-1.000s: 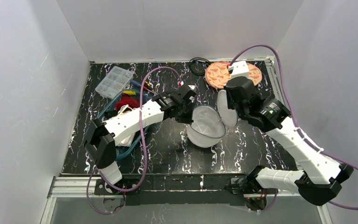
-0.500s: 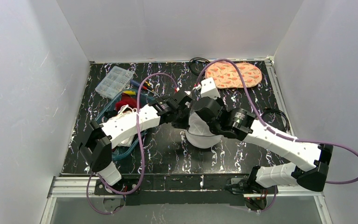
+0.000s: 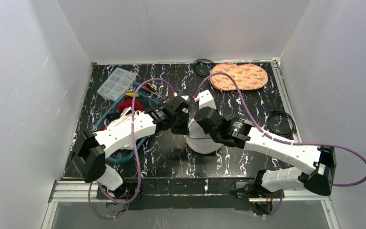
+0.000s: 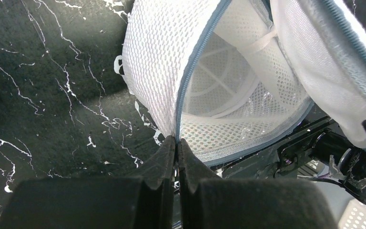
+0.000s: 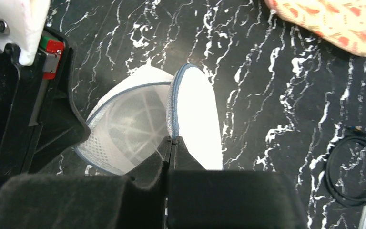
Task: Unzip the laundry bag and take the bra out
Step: Close the laundry bag at the center of the board.
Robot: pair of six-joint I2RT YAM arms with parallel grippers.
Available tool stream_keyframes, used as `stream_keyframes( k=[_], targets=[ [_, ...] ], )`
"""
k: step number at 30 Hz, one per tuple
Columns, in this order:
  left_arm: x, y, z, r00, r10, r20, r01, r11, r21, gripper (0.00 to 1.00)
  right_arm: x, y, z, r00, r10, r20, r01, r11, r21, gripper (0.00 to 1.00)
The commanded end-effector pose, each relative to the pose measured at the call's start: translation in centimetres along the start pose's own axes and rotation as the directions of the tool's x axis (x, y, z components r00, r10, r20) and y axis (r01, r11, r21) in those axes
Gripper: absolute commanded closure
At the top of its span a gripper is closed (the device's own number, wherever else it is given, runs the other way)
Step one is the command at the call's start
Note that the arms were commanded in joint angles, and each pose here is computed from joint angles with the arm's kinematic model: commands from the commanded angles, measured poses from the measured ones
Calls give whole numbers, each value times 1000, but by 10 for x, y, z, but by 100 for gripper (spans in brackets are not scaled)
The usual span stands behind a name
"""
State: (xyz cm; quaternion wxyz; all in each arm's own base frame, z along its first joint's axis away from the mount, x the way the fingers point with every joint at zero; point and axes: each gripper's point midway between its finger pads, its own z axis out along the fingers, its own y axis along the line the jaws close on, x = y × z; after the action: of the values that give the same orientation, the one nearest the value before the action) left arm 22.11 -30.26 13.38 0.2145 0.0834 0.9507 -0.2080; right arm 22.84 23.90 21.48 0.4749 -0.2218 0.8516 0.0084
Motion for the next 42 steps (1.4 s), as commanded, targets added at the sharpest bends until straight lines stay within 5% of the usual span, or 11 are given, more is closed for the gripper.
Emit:
stream_keyframes(
  k=[1,26,38,42],
  targets=[
    [4,4,-9,1000,-13,12,13,1000,16,100,-8,21,2,994,98,39,-94,992,-88,99],
    [27,27,-8,998,-55,21,56,998,-4,95,26,111,12,974,217,-65,-222,855,-469,99],
    [35,35,-4,998,-60,7,60,998,-26,96,58,132,24,969,205,-139,-248,820,-516,99],
    [38,41,-5,998,-60,7,60,997,-49,95,67,134,26,966,201,-161,-255,818,-516,81]
  ],
)
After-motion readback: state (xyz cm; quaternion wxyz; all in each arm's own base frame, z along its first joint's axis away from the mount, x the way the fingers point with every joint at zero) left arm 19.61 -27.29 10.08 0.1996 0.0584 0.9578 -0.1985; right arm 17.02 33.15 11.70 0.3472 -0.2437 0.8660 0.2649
